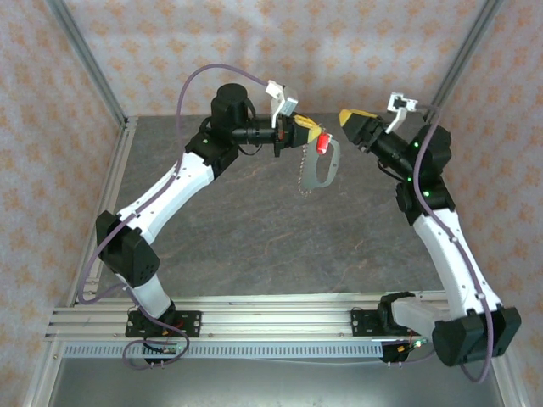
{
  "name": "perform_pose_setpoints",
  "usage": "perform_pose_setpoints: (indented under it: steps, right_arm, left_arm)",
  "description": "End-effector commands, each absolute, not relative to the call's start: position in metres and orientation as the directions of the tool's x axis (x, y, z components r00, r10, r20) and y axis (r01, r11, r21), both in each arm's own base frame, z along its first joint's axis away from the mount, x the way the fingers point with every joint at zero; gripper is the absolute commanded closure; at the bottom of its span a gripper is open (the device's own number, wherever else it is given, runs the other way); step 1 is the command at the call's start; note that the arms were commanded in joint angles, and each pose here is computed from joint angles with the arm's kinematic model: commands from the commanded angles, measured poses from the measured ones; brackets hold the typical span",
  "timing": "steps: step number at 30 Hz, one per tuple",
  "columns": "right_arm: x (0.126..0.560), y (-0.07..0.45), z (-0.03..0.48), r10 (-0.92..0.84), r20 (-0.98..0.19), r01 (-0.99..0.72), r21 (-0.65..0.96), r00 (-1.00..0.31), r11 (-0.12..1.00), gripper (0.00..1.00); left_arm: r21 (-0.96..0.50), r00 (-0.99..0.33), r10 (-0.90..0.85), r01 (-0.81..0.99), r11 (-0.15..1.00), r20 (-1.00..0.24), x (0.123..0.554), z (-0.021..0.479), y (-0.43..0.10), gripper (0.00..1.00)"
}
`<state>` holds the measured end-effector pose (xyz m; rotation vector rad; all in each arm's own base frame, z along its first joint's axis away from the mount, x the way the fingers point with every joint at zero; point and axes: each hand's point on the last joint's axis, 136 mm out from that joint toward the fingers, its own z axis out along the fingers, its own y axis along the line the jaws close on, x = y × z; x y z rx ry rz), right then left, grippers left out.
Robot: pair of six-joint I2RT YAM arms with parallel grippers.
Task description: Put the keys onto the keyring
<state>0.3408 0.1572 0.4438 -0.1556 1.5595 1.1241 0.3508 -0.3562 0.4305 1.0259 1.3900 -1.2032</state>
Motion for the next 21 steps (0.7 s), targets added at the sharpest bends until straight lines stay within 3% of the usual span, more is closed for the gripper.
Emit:
perform_pose_setpoints:
  steps: [1, 9, 16, 21]
  right_arm:
    - [0.326, 0.177, 0.464, 0.405, -0.836, -0.755, 0.524, -0.37, 0.393, 0.58]
    - [0.328, 0.187, 0.463, 0.4, -0.813, -0.782, 0.55, -0.422, 0.294, 0.62]
    - [0.322, 0.18, 0.468, 0.432, -0.817, -0.777, 0.537, -0.383, 0.327, 0.63]
    - [0.315, 0.182, 0.473, 0.424, -0.817, -0.794, 0.533, -0.391, 0.293, 0.64]
  left_arm:
    - [-0.123, -0.12, -0.032, 0.989, 0.079, -0.992, 0.343, 0.453, -0.355, 1.0]
    - [-0.133, -0.132, -0.012, 0.99, 0.055, -0.991, 0.342, 0.453, -0.355, 1.0]
    - [-0.14, -0.14, -0.002, 0.989, 0.047, -0.99, 0.344, 0.452, -0.355, 1.0]
    - [-0.141, -0.142, -0.001, 0.989, 0.048, -0.99, 0.345, 0.451, -0.354, 1.0]
